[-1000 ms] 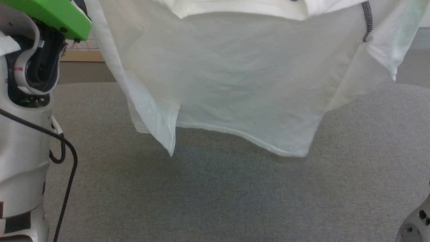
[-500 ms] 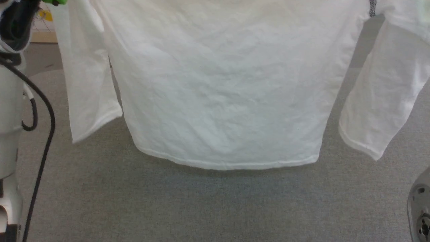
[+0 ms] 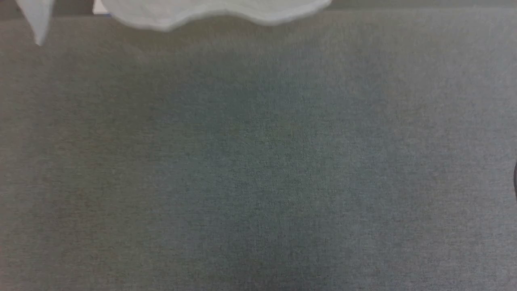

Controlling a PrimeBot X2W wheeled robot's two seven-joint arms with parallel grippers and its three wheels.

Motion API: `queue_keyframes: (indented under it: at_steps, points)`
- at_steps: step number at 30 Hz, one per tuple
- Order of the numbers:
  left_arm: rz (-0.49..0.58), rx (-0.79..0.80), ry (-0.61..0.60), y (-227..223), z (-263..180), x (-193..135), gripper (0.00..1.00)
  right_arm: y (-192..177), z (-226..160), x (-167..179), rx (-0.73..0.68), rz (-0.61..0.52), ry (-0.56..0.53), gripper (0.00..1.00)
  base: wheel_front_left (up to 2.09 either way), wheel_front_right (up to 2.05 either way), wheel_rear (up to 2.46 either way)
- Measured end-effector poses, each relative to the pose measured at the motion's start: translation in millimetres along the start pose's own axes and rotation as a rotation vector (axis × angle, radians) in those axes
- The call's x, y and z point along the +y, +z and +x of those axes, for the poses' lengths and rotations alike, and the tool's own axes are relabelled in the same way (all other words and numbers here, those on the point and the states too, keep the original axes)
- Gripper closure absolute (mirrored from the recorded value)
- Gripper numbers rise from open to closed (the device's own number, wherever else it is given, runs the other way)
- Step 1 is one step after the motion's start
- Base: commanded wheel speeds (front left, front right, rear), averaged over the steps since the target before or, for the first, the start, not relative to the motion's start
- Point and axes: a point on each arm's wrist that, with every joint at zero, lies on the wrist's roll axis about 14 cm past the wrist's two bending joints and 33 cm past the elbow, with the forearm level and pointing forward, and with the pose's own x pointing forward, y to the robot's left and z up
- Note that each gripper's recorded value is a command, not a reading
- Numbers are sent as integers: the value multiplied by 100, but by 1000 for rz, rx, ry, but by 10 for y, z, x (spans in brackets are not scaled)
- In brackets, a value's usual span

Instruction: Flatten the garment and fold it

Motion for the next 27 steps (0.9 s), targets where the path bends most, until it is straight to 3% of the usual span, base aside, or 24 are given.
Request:
queue_keyframes:
  at_steps: [8,14,18,27]
  points:
    - [-16,42,8,-892,356,-79,100,-711,425,-182,89,-22,-44,100,0,0,0]
    - [-41,202,-30,-1810,278,-174,100,-1429,498,-223,203,-29,-27,100,0,0,0]
    - [-47,292,-60,-2185,35,-196,100,-1834,308,-226,267,21,-2,100,0,0,0]
    - [-130,310,-43,-2251,-783,-163,100,-2326,-581,-178,356,144,25,100,0,0,0]
